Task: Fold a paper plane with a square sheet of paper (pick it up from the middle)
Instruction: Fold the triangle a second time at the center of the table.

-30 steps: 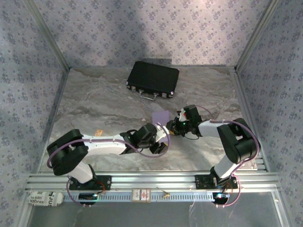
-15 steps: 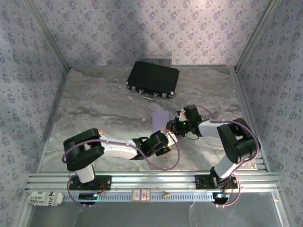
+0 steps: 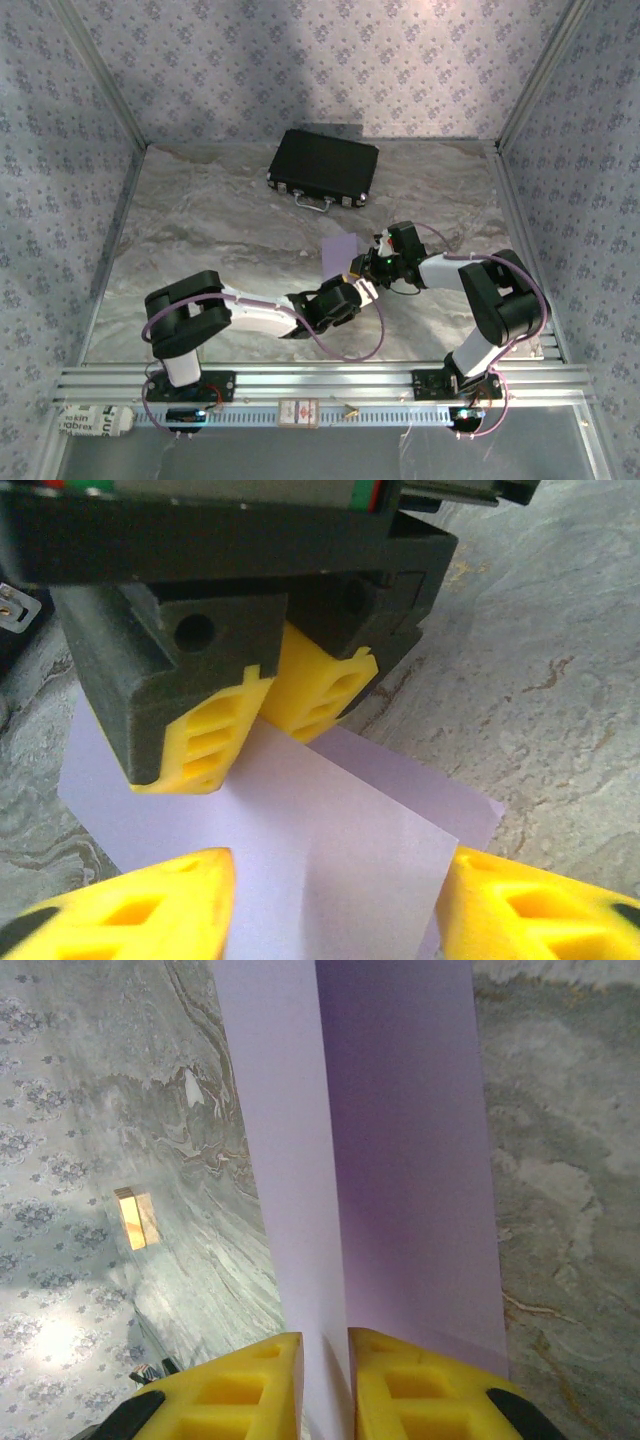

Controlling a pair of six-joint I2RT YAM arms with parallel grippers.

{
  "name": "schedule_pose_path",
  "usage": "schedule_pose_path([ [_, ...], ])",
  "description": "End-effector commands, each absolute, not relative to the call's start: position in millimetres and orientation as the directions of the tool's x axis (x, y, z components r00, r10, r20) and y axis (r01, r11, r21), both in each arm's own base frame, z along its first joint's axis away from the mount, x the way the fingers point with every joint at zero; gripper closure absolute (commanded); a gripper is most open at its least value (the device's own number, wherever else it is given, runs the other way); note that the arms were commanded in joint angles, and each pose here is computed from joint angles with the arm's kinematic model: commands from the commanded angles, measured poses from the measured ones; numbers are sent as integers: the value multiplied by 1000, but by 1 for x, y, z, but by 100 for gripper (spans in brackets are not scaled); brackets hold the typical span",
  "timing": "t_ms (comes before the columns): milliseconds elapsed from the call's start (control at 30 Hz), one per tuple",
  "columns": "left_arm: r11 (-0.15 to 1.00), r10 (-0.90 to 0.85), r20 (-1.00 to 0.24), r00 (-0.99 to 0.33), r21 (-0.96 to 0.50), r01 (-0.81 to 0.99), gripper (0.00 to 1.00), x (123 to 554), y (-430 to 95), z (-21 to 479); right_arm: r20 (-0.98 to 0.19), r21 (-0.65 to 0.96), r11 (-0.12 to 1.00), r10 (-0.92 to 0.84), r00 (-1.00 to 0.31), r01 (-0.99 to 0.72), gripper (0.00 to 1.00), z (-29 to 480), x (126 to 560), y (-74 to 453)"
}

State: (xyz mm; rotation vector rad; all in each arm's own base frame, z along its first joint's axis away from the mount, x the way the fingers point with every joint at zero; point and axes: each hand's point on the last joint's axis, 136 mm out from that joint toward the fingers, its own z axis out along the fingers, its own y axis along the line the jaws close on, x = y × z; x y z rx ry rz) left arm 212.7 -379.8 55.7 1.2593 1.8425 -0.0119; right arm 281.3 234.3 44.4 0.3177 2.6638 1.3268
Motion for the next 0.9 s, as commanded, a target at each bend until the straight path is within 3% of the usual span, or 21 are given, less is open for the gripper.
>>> schedule_pose_path([
  [0,493,731,-678,-77,446,747,54,214,-390,67,-36,806,579,252,-967,121,80,47,285,235],
  [533,482,714,-698,-58,430,764,83,210,-392,77,-36,803,582,262,-964,128,80,47,285,233],
  [700,488,685,-723,-96,356,797,95,203,-394,80,-45,797,588,280,-959,135,78,48,286,228],
  [867,518,614,-767,-185,215,828,95,199,-392,86,-66,774,614,326,-943,158,72,47,285,212],
])
